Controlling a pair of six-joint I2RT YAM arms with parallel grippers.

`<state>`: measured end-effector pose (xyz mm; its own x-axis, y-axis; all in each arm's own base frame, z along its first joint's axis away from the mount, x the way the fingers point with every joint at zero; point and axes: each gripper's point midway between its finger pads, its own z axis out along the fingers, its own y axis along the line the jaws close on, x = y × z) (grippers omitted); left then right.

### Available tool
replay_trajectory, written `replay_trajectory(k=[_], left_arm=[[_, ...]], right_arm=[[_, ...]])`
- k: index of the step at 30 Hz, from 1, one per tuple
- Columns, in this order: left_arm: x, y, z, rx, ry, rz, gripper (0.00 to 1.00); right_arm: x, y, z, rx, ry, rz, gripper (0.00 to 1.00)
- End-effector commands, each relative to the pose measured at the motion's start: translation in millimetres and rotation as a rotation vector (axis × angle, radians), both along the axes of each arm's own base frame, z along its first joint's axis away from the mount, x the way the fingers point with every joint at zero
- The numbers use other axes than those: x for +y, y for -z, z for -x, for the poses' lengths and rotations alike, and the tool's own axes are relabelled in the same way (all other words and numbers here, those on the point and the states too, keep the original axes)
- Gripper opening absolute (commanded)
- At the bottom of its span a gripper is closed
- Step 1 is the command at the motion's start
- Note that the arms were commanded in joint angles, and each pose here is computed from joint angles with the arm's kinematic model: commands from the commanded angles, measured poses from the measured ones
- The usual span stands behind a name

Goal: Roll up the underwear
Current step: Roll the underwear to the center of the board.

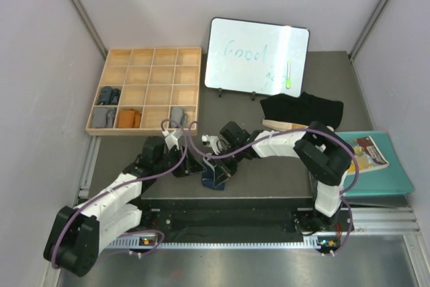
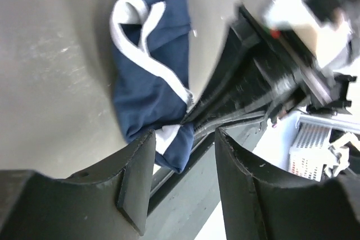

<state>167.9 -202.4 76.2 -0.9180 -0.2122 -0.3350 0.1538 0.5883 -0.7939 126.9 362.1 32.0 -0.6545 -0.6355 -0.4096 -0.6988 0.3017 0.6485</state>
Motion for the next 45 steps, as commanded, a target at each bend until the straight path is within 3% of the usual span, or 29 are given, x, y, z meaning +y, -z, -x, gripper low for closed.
replay_trajectory(k=[1,9,22,25,27,29,30,33,37,39,45], left_arm=[[-15,-27,-8,-0.174,0.041,0.124,0.51],[-20,-13,4,-0.225,0.075,0.143,0.52],[-27,14,5,-0.244,0.068,0.068,0.52],[-26,26,4,-0.224,0.054,0.027,0.42],[-21,35,1,-0.200,0.027,-0.020,0.16],[-10,50,-5,-0.150,-0.029,-0.113,0.00],[-7,53,-6,-0.137,-0.046,-0.139,0.00],[6,62,-10,-0.091,-0.116,-0.212,0.00],[11,68,-10,-0.040,-0.152,-0.242,0.00],[7,67,-9,-0.031,-0.143,-0.226,0.00],[-1,70,-7,-0.015,-0.092,-0.209,0.00]], right_arm=[[2,-11,-12,0.120,-0.006,-0.059,0.00],[1,-10,-25,0.239,0.010,-0.085,0.00],[-1,6,-23,0.283,0.015,-0.051,0.00],[0,6,-24,0.282,0.020,-0.051,0.00],[1,4,-26,0.275,0.029,-0.051,0.00],[2,-1,-30,0.255,0.048,-0.057,0.08],[2,-4,-33,0.246,0.059,-0.065,0.20],[-1,-17,-40,0.209,0.102,-0.100,0.43],[-14,-36,-56,0.163,0.182,-0.143,0.62],[-19,-44,-54,0.137,0.199,-0.151,0.67],[-31,-30,-55,0.109,0.312,-0.101,0.69]])
